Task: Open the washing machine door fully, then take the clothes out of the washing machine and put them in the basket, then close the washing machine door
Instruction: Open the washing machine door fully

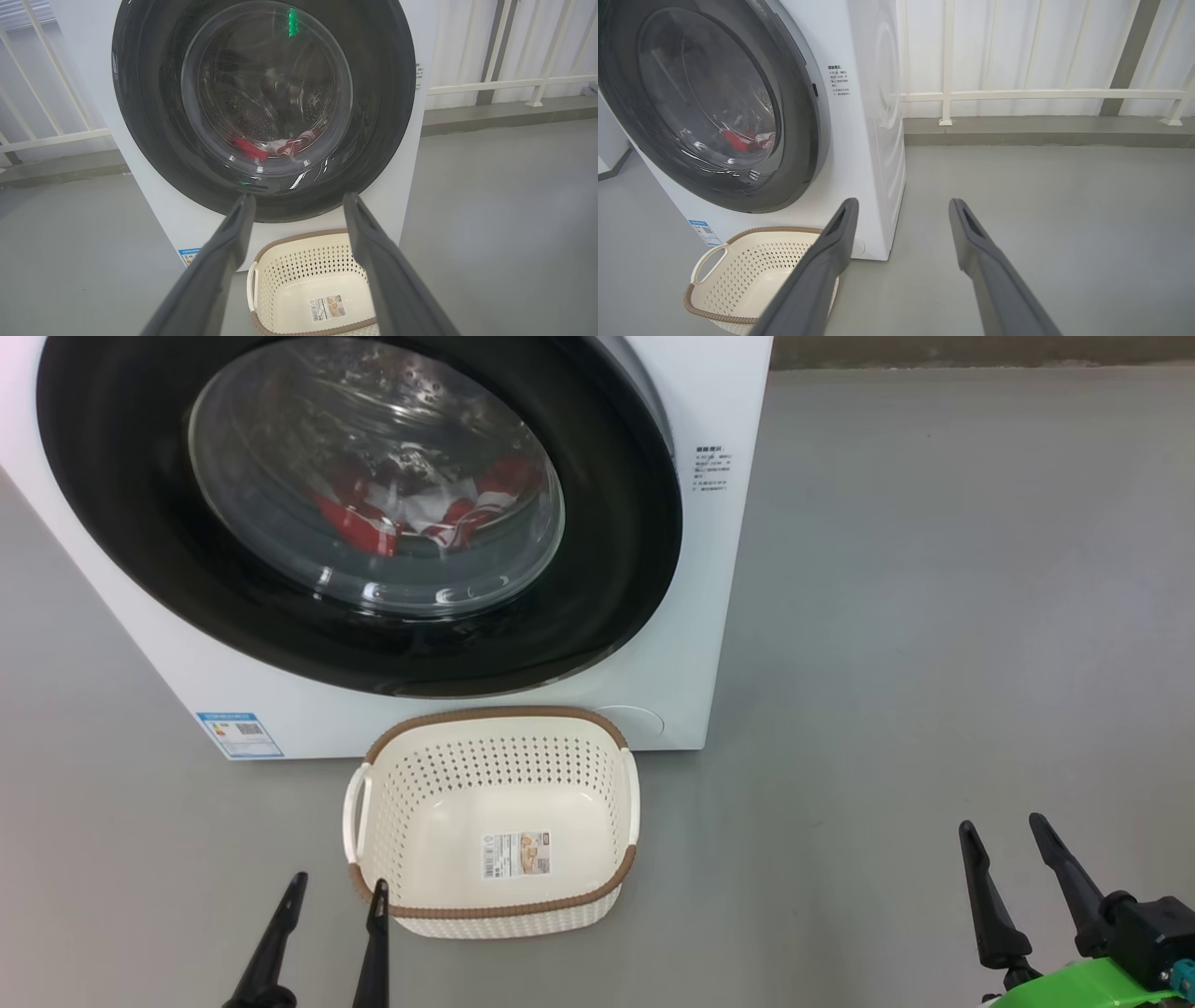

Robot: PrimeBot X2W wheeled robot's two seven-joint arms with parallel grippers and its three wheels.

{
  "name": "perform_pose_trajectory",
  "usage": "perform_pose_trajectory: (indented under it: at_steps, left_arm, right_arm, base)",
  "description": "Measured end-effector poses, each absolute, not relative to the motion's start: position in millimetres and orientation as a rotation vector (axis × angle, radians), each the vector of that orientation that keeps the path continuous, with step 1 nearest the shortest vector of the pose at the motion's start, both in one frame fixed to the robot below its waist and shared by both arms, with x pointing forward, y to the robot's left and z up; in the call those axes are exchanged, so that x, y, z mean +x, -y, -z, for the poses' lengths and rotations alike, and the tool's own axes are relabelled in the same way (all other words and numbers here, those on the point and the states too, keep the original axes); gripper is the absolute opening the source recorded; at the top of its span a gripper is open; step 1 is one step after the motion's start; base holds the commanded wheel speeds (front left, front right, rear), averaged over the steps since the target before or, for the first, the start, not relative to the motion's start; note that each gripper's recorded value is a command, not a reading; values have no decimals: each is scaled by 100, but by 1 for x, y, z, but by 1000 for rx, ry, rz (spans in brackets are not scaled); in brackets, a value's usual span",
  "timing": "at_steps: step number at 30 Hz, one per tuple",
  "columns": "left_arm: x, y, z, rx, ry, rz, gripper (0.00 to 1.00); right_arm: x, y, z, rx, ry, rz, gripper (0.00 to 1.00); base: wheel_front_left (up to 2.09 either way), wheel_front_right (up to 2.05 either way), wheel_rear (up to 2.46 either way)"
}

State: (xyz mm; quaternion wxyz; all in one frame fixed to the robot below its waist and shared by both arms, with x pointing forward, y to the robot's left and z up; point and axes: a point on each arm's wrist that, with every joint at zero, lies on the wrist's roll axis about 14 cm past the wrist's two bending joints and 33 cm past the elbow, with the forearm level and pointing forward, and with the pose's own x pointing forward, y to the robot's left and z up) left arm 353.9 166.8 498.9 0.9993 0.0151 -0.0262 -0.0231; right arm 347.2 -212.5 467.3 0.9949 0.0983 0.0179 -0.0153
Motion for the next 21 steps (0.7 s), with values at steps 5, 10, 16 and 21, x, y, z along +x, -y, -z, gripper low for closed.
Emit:
perform_pose_trajectory:
  at_steps: [5,10,16,21]
  left_arm:
    - [355,-166,-497,24,45,53,100]
    - [356,-166,-493,16,34,47,100]
    - [360,-167,-491,14,27,44,100]
    - [369,-167,-492,5,34,41,100]
  right_arm:
    - [349,210,-469,247,-24,37,0]
    - [361,204,-477,361,11,47,0]
    - [402,188,-518,459,136,-8,0]
    - [435,169,-547,505,206,-75,0]
  base:
    - [0,0,0]
    - [0,0,0]
    - [0,0,0]
    - [0,0,0]
